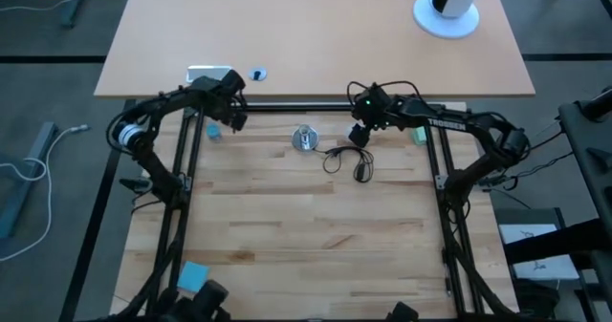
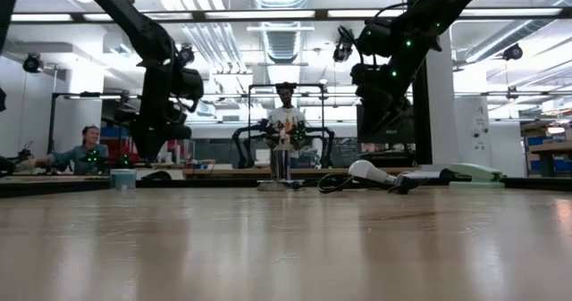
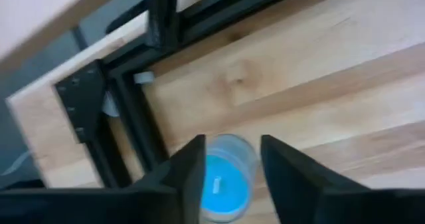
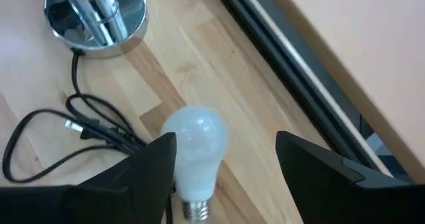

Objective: Screw lightbulb
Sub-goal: Move the blue candle to the top left of the table

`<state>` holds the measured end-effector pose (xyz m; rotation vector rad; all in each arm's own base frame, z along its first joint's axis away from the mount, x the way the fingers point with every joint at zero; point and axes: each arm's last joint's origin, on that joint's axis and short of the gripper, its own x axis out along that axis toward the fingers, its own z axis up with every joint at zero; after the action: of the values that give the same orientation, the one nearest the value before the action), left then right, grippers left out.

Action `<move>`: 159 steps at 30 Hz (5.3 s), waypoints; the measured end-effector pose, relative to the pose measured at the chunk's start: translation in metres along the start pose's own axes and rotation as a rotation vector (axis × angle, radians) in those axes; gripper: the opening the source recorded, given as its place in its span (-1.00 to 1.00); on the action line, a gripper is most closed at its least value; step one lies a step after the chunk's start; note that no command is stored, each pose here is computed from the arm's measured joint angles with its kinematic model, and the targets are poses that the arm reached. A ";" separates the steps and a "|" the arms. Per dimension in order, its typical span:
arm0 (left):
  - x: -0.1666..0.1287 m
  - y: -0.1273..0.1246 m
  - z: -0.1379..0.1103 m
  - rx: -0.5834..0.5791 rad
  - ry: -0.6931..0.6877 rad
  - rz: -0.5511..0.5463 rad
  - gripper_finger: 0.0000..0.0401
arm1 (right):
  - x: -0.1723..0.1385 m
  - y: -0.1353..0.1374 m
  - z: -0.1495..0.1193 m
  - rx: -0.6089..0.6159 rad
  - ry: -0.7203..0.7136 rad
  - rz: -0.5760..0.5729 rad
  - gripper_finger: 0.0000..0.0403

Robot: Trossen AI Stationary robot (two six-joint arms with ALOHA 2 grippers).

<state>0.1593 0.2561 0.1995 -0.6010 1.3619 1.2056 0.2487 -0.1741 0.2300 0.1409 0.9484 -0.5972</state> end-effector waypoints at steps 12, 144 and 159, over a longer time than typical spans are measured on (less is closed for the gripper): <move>0.007 0.001 -0.007 0.034 0.093 0.079 0.38 | 0.014 0.002 -0.004 -0.004 0.036 0.005 0.27; -0.026 -0.121 -0.061 0.278 0.011 -0.215 0.19 | 0.003 -0.057 -0.061 0.315 0.553 -0.467 0.26; -0.041 -0.144 -0.069 0.318 -0.097 -0.289 0.39 | -0.002 -0.065 -0.067 0.325 0.593 -0.470 0.27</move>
<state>0.2678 0.1334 0.1809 -0.4861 1.2992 0.7574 0.1647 -0.2031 0.2015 0.4072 1.4698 -1.1836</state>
